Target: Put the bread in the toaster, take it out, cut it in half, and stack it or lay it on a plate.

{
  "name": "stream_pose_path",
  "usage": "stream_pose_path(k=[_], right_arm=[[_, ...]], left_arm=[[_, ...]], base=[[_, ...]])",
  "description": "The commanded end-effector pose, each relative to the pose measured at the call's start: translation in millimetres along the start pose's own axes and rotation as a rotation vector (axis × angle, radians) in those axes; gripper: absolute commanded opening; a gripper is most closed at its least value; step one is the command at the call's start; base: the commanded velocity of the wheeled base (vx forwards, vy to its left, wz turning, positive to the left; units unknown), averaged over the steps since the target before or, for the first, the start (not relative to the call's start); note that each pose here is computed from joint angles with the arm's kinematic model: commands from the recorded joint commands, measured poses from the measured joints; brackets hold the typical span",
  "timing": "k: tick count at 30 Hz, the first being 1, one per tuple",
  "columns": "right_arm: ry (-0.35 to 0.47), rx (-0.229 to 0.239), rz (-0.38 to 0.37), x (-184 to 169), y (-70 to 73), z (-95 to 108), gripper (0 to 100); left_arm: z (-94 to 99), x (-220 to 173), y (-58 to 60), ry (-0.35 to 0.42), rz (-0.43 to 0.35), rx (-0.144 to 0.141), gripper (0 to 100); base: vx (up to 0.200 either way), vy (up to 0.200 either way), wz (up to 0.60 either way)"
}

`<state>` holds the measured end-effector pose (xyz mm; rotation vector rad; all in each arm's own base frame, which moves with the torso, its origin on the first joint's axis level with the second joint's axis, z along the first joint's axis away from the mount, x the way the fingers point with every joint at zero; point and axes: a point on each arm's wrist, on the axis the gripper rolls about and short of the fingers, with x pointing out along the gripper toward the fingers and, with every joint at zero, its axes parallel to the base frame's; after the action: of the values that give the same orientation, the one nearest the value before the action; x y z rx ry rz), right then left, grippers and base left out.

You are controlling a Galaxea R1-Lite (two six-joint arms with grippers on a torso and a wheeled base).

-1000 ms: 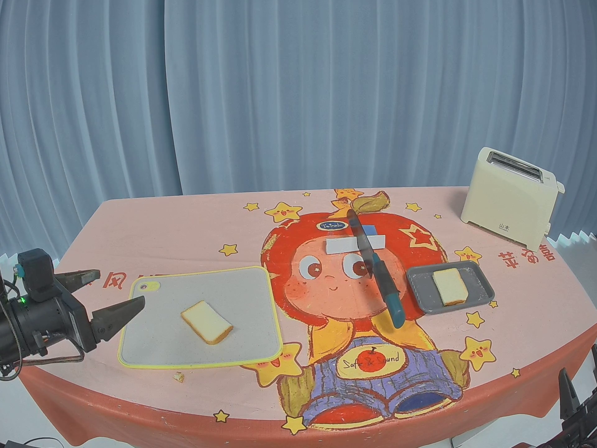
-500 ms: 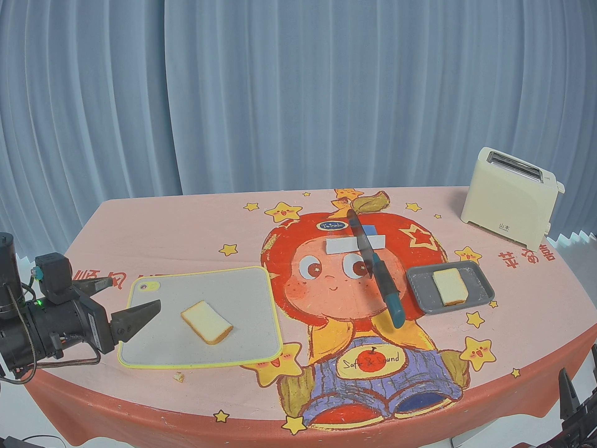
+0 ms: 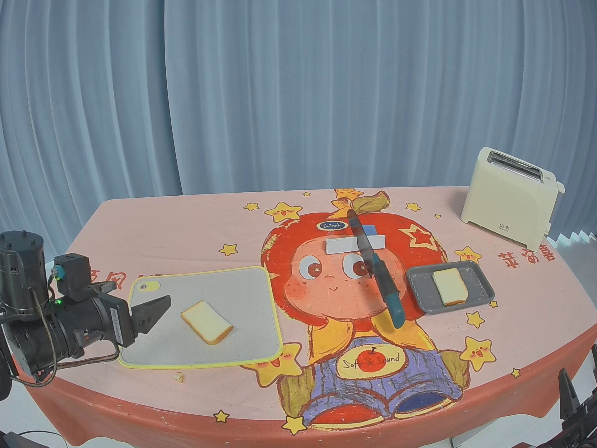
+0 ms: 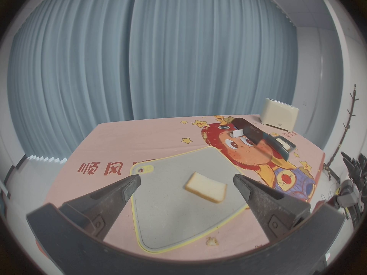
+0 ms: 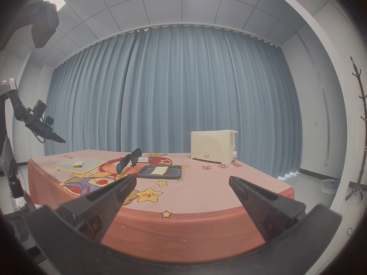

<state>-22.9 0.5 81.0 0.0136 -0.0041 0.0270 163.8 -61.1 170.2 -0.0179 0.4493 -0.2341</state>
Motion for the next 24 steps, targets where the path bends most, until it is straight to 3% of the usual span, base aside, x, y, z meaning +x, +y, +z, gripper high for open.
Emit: stream_pose_path(k=[1,7,10,17,21,24], right_arm=[[0.001,0.0,0.001,0,-0.1,-5,100],[0.001,0.0,0.001,0,-0.1,-5,100],[0.001,0.0,0.001,0,-0.1,-5,100],[0.001,0.0,0.001,0,-0.1,-5,100],[0.001,0.0,0.001,0,-0.1,-5,100],[0.001,0.0,0.001,0,-0.1,-5,100]], left_arm=[[1.3,11,-1.8,0.026,0.009,-0.005,100],[4.2,12,-2.3,0.023,0.009,-0.008,100],[0.8,20,-2.5,0.056,0.015,-0.007,100],[-2.9,38,-3.8,0.114,0.031,-0.044,100],[-3.9,53,-3.9,0.144,0.085,-0.072,100],[-4.9,57,-3.9,0.153,0.103,-0.075,100]], base=[[0.0,0.0,0.0],[0.0,0.0,0.0],[0.0,0.0,0.0],[0.0,0.0,0.0],[0.0,0.0,0.0],[0.0,0.0,0.0]])
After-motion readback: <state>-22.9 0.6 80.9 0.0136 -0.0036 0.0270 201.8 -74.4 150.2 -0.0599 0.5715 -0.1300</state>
